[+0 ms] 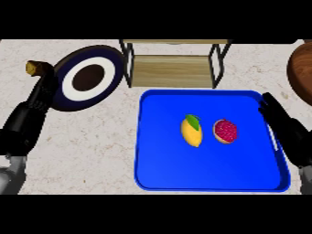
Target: Pick the lemon from the tray and place it in the tiered shelf
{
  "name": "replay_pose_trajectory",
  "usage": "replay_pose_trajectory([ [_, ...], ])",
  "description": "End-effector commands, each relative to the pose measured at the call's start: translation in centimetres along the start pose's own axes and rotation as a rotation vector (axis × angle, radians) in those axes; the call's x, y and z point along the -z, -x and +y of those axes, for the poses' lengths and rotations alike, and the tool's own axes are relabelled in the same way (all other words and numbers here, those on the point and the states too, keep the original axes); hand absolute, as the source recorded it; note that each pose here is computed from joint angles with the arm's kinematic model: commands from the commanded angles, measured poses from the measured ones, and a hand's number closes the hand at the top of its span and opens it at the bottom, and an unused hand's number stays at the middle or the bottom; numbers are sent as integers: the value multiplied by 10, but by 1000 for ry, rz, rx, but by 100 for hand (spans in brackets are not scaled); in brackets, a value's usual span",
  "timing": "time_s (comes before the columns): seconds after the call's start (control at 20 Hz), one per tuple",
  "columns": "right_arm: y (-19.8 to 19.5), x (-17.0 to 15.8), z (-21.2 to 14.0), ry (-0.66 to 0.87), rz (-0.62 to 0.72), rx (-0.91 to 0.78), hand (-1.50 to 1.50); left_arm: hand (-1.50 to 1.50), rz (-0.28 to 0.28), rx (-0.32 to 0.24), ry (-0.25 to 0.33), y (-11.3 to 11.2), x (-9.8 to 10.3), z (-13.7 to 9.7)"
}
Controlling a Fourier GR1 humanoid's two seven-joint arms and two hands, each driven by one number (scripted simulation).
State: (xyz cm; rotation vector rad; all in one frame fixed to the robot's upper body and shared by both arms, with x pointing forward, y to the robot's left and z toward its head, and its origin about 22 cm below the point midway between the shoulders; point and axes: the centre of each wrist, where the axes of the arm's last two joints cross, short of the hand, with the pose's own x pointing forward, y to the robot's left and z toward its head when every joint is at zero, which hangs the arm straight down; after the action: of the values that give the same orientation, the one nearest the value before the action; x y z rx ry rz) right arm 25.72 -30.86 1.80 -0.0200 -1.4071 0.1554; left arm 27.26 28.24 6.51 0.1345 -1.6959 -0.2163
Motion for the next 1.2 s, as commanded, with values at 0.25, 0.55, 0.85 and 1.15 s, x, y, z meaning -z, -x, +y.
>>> replay_pose_trajectory([
  [0.25,-103,19,-43,173,-511,-238,150,0,531,-138,-135,80,-48,-5],
  [0.55,-4,13,-65,270,-133,-291,-150,0,603,-196,-67,100,-44,-26],
  [0.85,-42,2,-57,-10,-203,-367,-150,0,614,-175,-103,94,-47,-7],
  [1.15,-102,-15,-34,-169,-150,-426,-150,0,611,-201,-101,76,-37,-12],
])
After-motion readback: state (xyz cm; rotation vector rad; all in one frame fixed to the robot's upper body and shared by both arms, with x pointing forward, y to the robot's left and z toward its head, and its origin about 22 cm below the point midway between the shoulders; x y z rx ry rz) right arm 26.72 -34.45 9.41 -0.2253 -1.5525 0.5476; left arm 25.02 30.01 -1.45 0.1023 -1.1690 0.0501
